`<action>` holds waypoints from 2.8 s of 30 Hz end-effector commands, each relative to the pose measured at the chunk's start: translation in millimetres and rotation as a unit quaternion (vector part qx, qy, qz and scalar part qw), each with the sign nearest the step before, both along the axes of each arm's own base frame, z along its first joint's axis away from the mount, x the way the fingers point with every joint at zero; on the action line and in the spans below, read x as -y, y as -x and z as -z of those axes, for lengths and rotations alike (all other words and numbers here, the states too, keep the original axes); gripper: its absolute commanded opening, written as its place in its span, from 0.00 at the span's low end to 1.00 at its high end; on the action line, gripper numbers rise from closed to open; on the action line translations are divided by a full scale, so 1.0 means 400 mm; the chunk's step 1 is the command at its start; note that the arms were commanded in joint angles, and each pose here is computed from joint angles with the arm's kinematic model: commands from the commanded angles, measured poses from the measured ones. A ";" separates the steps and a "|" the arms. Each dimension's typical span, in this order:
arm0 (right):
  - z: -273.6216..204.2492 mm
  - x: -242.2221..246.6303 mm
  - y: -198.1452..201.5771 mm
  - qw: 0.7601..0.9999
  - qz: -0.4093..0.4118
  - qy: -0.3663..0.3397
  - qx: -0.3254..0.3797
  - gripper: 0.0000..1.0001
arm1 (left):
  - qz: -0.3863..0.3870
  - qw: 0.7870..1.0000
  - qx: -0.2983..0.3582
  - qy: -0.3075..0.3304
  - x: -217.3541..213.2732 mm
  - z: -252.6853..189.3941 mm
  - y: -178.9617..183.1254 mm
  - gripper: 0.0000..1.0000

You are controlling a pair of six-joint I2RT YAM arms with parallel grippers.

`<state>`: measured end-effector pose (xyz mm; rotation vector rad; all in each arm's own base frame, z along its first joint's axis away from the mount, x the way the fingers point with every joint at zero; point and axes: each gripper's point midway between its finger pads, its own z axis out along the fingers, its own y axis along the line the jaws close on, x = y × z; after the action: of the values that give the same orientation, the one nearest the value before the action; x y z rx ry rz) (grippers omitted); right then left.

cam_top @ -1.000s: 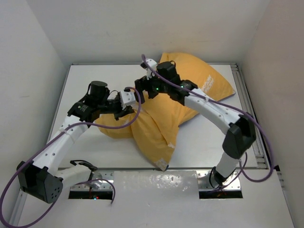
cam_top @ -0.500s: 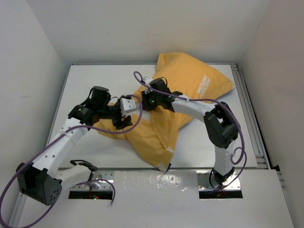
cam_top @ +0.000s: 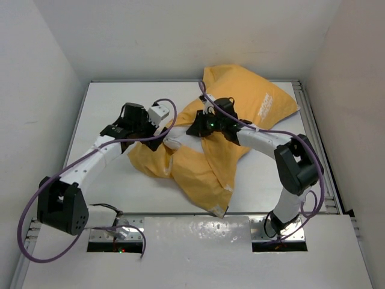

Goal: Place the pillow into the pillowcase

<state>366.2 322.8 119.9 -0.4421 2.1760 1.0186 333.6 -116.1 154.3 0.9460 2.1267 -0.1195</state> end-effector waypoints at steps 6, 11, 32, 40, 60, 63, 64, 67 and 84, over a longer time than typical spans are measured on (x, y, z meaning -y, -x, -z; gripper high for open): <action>-0.160 0.012 -0.017 0.995 0.018 -0.095 0.022 0.00 | 0.007 0.999 0.021 -0.032 -0.006 0.028 -0.014 1.00; -0.184 0.004 -0.025 0.995 0.014 -0.100 0.020 0.00 | 0.057 0.997 0.045 -0.006 0.076 0.041 -0.006 1.00; -0.066 0.117 -0.042 0.997 0.073 0.024 -0.023 0.00 | 0.054 0.997 -0.018 0.060 0.065 0.106 -0.043 0.00; 0.086 0.262 -0.122 0.966 0.171 0.194 -0.011 0.00 | 0.275 0.953 0.054 0.112 0.093 -0.192 0.065 0.00; -0.066 0.122 0.082 0.987 -0.039 0.112 0.112 0.99 | 0.271 0.960 0.049 0.051 0.090 -0.095 0.092 0.62; -0.152 0.151 0.062 0.989 -0.002 0.090 0.114 0.99 | 0.256 0.961 0.081 0.064 0.100 -0.163 0.063 0.90; -0.175 0.160 0.057 0.990 0.008 0.082 0.117 0.99 | 0.245 0.963 0.090 0.070 0.100 -0.184 0.052 0.92; -0.226 0.212 0.054 0.992 0.034 0.068 0.103 0.93 | 0.181 0.969 0.124 0.110 0.087 -0.263 -0.008 0.98; -0.018 0.441 0.390 0.995 0.054 -0.055 -0.067 0.99 | 0.295 0.953 0.003 0.068 -0.046 0.069 0.066 0.99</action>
<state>231.8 128.6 109.2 -0.0207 2.3142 0.9347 318.2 -104.4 115.6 1.3264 1.9440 -0.5419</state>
